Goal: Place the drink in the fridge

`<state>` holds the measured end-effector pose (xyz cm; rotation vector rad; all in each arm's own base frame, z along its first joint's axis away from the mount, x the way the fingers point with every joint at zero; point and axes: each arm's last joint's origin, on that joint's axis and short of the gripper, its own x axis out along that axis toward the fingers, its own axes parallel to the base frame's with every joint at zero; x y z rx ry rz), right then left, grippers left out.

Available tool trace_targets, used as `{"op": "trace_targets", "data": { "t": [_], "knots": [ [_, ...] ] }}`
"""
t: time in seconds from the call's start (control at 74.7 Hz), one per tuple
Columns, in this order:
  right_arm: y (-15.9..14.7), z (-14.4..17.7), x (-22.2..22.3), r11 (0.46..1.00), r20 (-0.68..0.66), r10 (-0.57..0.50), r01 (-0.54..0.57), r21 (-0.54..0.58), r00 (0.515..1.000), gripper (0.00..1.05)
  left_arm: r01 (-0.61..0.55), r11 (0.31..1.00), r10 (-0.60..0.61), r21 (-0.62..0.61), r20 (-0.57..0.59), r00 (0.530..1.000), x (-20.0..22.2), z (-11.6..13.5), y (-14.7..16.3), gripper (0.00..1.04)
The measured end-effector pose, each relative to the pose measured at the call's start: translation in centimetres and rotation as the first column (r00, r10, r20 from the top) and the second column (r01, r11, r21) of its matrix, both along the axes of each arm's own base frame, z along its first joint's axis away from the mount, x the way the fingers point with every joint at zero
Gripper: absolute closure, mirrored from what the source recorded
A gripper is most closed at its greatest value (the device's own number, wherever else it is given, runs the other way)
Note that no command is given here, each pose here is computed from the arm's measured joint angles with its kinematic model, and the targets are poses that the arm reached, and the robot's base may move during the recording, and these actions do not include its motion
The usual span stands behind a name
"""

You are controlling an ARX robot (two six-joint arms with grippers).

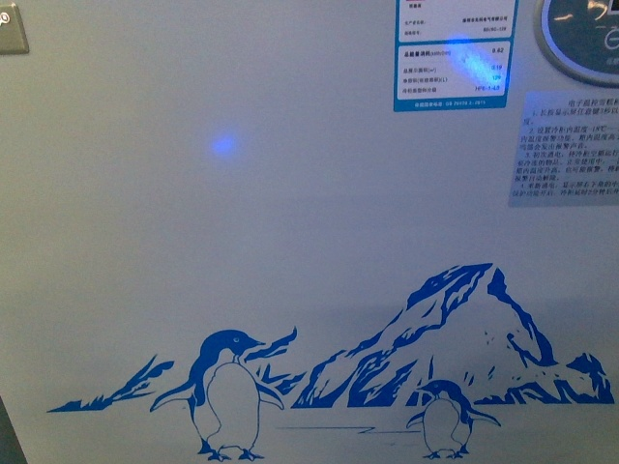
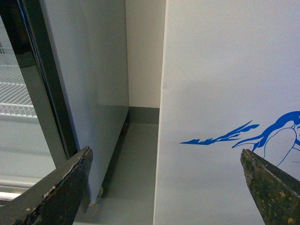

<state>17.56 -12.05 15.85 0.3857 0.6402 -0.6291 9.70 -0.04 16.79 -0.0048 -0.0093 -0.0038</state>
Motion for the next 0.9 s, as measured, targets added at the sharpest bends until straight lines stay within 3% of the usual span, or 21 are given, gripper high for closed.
{"op": "trace_targets", "data": {
  "t": [0.241, 0.482, 0.897],
  "knots": [
    [-4.4, -6.9, 3.1, 0.981, -0.189, 0.034, 0.003, 0.192, 0.981, 0.07, 0.000, 1.000, 0.000, 0.000, 0.000, 1.000, 0.0, 0.0, 0.0, 0.08],
    [-6.1, -14.6, 4.9, 0.960, -0.297, 0.072, 0.014, 0.279, 0.952, 0.07, 0.000, 1.000, 0.000, 0.000, 0.000, 1.000, 0.0, 0.0, 0.0, 0.08],
    [-7.8, -25.7, 6.7, 0.929, -0.303, 0.135, -0.015, 0.369, 0.943, 0.07, 0.000, 1.000, 0.000, 0.000, 0.000, 1.000, 0.0, 0.0, 0.0, 0.08]
  ]
}}
